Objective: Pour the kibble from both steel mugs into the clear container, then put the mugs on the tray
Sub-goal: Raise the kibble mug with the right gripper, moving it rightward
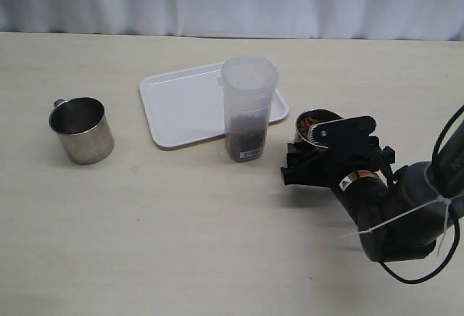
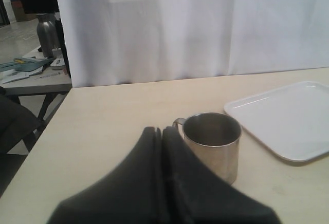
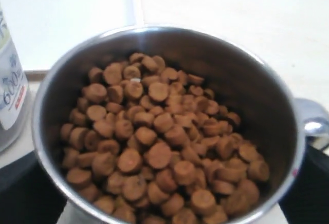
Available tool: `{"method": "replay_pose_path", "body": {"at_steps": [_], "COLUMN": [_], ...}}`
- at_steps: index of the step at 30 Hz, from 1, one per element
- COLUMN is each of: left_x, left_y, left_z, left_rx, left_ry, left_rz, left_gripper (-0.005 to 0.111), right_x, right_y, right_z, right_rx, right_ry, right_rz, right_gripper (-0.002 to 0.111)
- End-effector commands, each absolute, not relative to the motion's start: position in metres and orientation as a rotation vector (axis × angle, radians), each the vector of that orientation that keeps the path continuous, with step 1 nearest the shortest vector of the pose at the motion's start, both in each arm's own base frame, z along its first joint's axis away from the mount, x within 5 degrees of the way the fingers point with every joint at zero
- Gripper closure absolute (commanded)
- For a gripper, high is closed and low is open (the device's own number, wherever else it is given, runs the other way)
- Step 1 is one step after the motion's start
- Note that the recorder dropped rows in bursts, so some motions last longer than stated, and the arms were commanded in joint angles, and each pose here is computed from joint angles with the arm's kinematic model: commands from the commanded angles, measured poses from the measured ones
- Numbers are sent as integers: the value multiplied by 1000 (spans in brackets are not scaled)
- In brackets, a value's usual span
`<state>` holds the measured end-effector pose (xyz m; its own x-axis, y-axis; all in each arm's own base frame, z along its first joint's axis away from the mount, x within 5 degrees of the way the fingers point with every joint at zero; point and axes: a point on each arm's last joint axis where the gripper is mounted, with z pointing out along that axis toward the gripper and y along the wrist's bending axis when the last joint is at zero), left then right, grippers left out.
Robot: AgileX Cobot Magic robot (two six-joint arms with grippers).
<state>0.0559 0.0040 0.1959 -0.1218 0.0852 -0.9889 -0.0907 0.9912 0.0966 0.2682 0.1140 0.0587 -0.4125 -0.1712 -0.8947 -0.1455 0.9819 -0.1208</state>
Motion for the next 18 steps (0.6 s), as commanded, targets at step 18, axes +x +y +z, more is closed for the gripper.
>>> {"method": "replay_pose_path", "body": {"at_steps": [18], "left_x": [56], "left_y": [4], "left_z": [195], "left_rx": [-3], "left_ry": [1684], "left_rz": [149], "left_gripper": [107], "right_x": [276], "right_y": [109], "right_z": [42], "right_rx": [-115], "right_ry": [1929], "right_rz": [-74], "right_gripper": [22]}}
